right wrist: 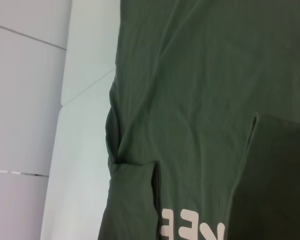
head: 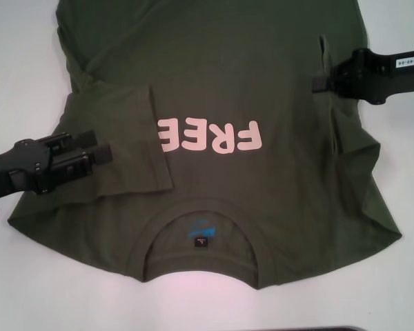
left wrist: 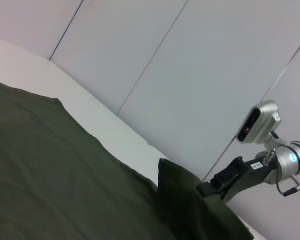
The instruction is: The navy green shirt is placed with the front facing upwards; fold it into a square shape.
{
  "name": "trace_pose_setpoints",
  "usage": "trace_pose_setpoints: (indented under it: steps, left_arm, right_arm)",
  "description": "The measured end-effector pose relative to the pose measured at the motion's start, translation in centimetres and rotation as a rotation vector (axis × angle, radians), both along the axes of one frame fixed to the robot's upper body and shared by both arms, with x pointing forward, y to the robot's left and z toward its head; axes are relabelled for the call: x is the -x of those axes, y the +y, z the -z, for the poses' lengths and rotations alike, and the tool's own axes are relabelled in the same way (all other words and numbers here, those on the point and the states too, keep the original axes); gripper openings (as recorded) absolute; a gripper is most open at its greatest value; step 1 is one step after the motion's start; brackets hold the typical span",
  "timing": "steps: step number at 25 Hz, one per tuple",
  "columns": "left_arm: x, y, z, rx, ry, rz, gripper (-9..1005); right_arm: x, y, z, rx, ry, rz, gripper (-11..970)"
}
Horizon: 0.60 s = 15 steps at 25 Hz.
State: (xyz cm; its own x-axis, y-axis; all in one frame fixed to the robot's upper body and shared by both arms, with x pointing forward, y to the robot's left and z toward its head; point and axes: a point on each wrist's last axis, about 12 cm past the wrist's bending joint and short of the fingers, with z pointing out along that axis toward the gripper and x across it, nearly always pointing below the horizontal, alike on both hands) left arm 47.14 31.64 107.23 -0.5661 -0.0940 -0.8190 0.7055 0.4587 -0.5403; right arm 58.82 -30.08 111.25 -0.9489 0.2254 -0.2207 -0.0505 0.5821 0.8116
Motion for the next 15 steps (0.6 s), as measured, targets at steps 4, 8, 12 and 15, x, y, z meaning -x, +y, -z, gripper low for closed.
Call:
trace_pose_setpoints:
  steps: [4,8,12,15]
  left_arm:
    - [0.1,0.1,0.0,0.000,0.001,-0.003,626]
    - [0.1,0.1,0.0,0.000,0.001,-0.004,625]
    - [0.1,0.1,0.0,0.001,0.001,-0.004,625]
    - [0.1,0.0,0.0,0.002,0.003,-0.004,625]
  right_arm:
    - [0.1,0.4,0.9,0.004,0.020,0.007,137]
    - [0.0,0.7,1.4,0.011,0.021,0.017,159]
    - [-0.1,1.0,1.3,0.001,-0.010,0.010,182]
    - [-0.2,1.1,1.1,-0.010,-0.031,-0.001,302]
